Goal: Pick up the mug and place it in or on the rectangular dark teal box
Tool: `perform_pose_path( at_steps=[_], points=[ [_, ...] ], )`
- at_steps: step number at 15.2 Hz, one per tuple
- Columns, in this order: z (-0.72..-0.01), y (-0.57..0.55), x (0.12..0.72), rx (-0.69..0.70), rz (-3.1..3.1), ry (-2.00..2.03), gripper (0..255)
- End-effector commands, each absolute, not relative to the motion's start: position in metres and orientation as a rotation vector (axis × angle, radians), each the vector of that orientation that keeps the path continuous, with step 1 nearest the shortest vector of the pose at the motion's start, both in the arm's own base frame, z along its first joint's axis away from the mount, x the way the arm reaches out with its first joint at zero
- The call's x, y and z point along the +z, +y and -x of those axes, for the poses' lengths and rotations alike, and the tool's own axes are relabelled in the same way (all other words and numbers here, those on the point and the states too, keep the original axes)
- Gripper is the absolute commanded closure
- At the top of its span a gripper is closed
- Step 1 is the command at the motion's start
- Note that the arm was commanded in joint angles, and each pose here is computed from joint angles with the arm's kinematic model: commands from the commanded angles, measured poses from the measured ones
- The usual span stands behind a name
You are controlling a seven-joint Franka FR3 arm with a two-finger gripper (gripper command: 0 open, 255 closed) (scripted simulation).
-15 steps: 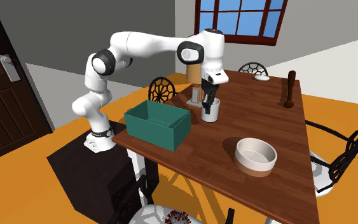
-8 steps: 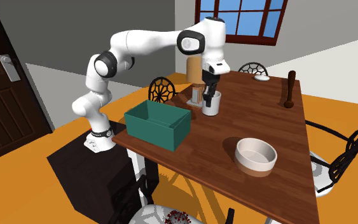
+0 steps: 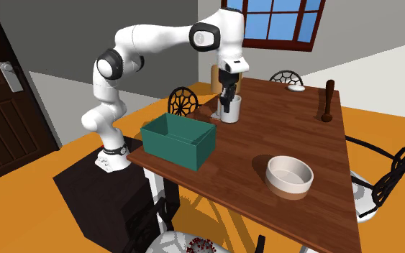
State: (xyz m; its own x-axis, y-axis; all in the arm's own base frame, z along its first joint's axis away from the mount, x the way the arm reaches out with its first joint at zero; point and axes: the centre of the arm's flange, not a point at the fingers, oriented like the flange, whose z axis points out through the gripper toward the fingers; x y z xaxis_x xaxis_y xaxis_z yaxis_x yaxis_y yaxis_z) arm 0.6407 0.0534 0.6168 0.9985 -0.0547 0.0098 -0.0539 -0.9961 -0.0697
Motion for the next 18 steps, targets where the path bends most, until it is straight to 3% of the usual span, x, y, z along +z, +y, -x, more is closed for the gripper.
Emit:
perform_pose_path(
  at_steps=[1,18],
  points=[
    [-0.615,0.052,0.617,-0.018,3.071,0.084,255],
    [-0.397,0.040,0.636,-0.018,3.071,0.084,255]
  ],
)
